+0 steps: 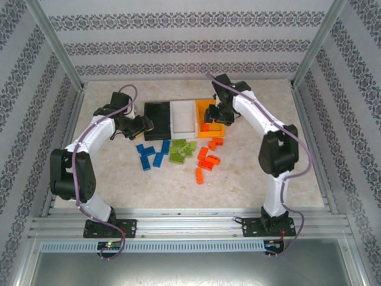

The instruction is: Sort the legos into containers by color

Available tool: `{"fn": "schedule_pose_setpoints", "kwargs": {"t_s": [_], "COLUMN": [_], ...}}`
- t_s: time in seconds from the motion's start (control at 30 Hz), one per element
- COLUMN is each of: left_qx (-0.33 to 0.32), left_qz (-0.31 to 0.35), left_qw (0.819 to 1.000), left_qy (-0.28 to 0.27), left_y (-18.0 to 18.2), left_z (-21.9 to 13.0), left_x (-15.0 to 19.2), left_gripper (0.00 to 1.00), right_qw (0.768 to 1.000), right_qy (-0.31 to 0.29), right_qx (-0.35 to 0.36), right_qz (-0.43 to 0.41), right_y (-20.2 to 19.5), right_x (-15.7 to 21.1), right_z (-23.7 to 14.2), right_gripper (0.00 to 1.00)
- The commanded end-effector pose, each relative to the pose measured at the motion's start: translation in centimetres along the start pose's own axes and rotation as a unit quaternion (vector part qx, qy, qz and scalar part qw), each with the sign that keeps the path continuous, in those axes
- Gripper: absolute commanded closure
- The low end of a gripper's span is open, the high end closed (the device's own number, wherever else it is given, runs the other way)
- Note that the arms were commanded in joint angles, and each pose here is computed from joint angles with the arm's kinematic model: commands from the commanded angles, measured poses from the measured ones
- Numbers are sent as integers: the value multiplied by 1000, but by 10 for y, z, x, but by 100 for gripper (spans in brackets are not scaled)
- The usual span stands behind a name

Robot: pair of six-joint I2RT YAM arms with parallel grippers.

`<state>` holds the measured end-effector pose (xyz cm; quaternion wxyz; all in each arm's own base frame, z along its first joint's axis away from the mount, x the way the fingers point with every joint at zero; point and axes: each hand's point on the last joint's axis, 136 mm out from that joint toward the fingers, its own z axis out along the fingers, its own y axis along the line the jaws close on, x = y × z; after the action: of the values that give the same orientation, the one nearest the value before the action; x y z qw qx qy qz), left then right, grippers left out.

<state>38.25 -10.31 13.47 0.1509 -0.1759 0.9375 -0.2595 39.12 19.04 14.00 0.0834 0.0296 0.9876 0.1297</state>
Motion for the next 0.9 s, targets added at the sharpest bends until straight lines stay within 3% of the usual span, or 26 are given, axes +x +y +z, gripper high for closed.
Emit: {"fn": "schedule_pose_setpoints", "kwargs": {"t_s": [0.0,0.2,0.47,0.87], "left_qx": [18,20,15,4], "left_qz": [3,5,16,19], "left_qw": [1000,1000,1000,1000], "left_qy": [2,14,14,18], "left_y": [-3,1,0,5], "left_z": [3,5,-1,-4], "left_x": [2,9,11,13], "left_gripper": [44,44,43,43], "right_qw": [999,998,996,993], "right_qy": [21,50,68,86], "right_qx": [25,40,56,75], "right_qz": [11,18,12,31], "right_y": [-5,-14,-18,-30], "right_x": [37,59,51,47], "right_z": [14,43,75,100], "right_gripper": [43,46,53,54]}}
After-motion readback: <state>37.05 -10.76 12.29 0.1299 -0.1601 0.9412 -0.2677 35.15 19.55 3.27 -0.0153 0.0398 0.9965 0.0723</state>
